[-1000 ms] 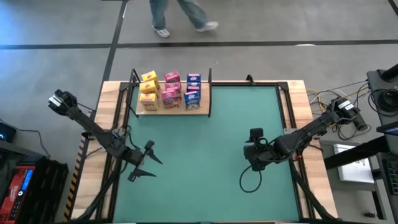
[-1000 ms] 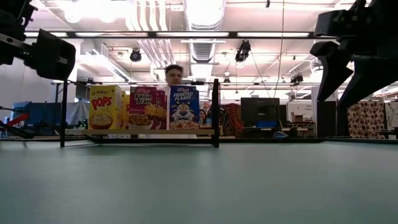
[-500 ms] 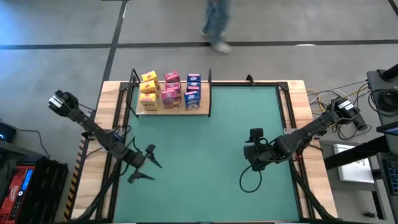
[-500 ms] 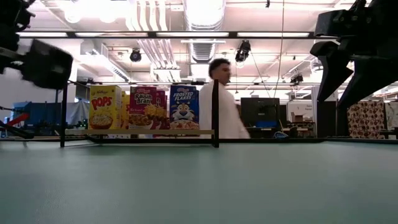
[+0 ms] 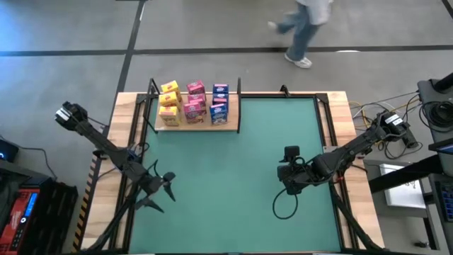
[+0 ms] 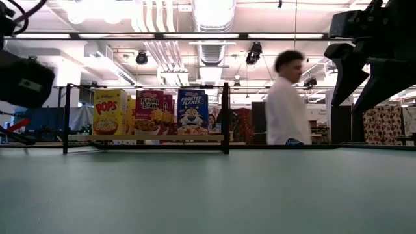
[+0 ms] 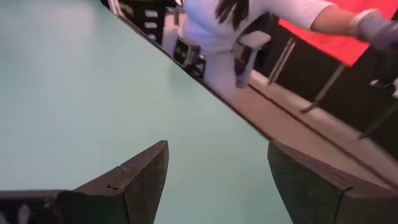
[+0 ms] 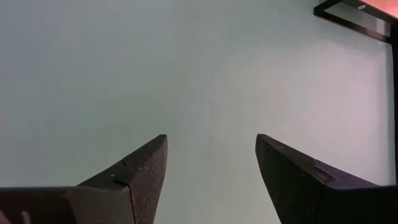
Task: Stack cereal on shelf
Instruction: Return to Home Position
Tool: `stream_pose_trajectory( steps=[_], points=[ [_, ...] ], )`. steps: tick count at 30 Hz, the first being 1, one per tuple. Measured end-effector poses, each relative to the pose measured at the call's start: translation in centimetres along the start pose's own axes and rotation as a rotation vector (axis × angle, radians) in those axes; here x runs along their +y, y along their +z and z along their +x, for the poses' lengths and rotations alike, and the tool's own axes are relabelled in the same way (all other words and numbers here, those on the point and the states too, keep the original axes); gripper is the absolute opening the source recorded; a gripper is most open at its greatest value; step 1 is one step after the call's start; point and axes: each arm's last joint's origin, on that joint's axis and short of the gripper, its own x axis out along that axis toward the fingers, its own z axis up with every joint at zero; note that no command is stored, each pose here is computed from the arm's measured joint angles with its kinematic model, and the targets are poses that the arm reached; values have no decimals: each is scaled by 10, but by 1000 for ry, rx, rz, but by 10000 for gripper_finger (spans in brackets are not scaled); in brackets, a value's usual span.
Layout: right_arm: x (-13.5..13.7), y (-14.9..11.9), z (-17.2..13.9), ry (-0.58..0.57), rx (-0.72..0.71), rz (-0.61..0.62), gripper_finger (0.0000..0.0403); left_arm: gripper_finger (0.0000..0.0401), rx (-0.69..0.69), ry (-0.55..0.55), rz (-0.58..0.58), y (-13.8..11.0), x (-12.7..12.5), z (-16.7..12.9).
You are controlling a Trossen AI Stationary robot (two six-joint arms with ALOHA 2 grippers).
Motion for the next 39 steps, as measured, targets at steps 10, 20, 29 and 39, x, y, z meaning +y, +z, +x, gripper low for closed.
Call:
stream_pose_trajectory(
  steps=[10,20,29,39],
  points=[
    [0,0,0,0,0,0,233,225,-48,1,88,6,-2,-10],
    [0,0,0,0,0,0,233,217,-175,55,120,38,-8,-11],
    [0,0,0,0,0,0,233,216,-224,46,123,67,-15,-6],
    [0,0,0,0,0,0,233,216,-288,34,128,113,-25,4]
  ],
)
